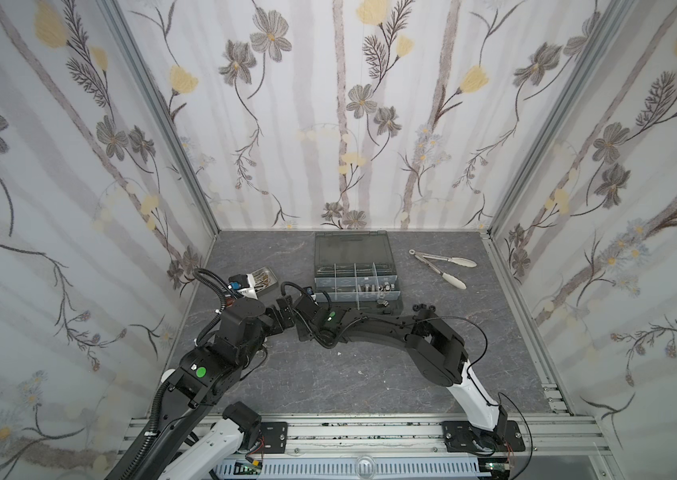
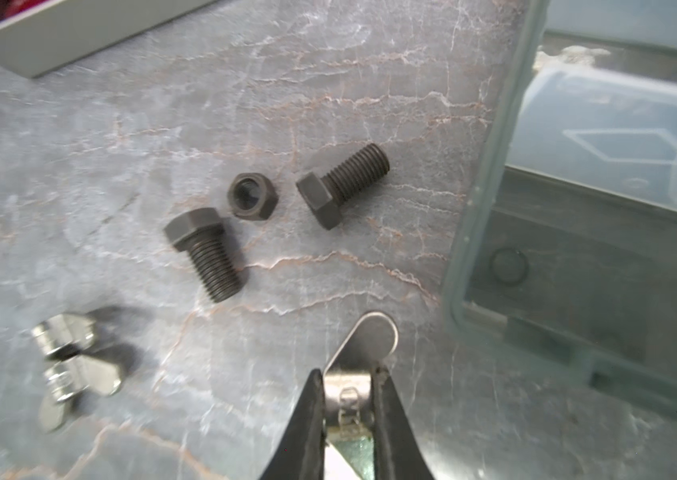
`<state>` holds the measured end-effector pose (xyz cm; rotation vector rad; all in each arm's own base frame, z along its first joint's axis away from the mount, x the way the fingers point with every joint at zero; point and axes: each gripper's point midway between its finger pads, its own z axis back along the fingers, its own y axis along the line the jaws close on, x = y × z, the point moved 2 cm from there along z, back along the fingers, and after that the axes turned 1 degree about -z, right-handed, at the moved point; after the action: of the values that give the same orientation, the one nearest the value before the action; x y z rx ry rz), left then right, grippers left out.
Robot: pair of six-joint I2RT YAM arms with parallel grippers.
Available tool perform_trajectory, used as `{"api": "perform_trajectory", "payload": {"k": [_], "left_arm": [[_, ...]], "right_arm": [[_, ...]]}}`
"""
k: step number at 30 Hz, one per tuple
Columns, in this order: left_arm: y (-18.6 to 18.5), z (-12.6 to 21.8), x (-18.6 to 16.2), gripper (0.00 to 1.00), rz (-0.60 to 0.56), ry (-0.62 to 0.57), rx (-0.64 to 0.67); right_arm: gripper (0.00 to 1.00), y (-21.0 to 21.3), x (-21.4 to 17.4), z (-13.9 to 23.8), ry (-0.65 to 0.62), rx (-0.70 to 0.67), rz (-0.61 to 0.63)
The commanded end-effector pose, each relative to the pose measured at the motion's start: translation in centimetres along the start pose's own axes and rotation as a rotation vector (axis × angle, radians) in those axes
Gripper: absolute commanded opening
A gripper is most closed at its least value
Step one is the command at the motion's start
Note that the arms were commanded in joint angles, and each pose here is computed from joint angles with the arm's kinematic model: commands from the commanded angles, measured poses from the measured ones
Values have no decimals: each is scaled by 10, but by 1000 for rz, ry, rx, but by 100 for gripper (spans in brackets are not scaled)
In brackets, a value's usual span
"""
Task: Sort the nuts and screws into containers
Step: 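Grasp the wing nut with the right gripper and lift it toward the box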
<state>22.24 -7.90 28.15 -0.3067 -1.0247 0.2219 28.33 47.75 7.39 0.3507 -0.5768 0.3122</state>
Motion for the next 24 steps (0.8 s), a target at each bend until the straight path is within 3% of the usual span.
{"api": "perform_trajectory", "payload": {"k": [1,11,24], "left_arm": [[4,-4,-2,100,-4,-1,24],[8,-25,-22,100,20,70,56],[15,-53,-45,100,86,134,95]], "right_arm": [[12,7,15,21,-46,45,-3],[12,-17,34,76,-112,59,-19],[13,-112,35,107,-157,48,-160]]}}
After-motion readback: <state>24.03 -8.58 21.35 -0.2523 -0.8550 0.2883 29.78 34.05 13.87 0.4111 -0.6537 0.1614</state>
